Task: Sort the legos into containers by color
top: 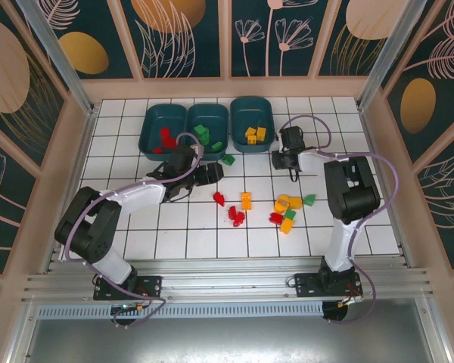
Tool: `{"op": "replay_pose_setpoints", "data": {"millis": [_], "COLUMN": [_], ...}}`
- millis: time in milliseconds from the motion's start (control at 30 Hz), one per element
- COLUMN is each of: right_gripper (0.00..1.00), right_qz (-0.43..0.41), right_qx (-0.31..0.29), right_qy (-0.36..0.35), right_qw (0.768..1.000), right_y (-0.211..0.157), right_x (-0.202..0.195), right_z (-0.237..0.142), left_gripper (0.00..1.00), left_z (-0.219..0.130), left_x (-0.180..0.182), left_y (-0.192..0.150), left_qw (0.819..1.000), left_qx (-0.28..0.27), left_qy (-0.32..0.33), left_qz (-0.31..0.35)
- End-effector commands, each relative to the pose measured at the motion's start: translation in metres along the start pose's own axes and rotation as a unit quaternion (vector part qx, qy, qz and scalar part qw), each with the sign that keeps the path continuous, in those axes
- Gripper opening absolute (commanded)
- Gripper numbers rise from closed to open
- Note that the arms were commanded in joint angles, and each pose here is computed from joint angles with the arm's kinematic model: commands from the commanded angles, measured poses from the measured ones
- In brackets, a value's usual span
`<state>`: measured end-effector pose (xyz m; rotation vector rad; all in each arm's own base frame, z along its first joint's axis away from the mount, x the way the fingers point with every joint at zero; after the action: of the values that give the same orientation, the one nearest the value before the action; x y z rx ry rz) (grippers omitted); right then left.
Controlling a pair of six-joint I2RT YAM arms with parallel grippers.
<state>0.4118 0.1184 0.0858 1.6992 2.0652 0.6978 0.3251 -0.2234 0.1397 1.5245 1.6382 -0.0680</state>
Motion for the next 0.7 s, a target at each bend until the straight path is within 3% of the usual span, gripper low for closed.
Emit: {"op": "replay_pose_setpoints", "data": {"millis": [0,133,233,367,567,667], "right_gripper": [0.13,0.13,0.13,0.13,0.15,0.29], "right_qz": [0.021,0.015,-0.005,-0.021,-0.052,-0.049], "right_qx": [-0.066,-0.12,-0.139,-0.145,-0.141,-0.138], "right_qy": [0.028,0.071,0.123,0.166,0.184,0.18], "right_qw": [0.997,0.99,0.983,0.975,0.971,0.973], "right_y": [0.017,0.027,0.042,0.07,0.108,0.12], "right_x": [0.02,0.057,0.096,0.144,0.199,0.209], "right_z": [-0.048,-0.086,-0.094,-0.073,-0.031,-0.013], "left_gripper": [0.78,0.88,0.92,0.98,0.99,0.99], "left_z": [-0.026,-0.062,-0.085,-0.105,-0.116,-0.118], "left_x": [-0.007,0.006,0.033,0.072,0.078,0.077], "left_y": [0.009,0.017,0.019,0.011,-0.004,-0.007], "left_qw": [0.999,0.992,0.982,0.966,0.967,0.969], "left_qx": [-0.044,-0.119,-0.166,-0.197,-0.189,-0.183], "left_qy": [0.006,0.045,0.06,0.061,0.057,0.052], "left_qz": [0.014,-0.008,-0.069,-0.155,-0.159,-0.157]}}
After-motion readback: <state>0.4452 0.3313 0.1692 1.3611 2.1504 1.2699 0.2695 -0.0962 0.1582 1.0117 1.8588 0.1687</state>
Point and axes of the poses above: each hand's point on the last joint's axis, 136 mm out from that joint toward the fingers, its own z axis out along the fingers, its own x axis along the line the jaws close on, y = z × x, the point moved 6 cm from there along -z, back along the fingers, and after that the axes turned 2 degrees about -z, right-handed, at the moved point
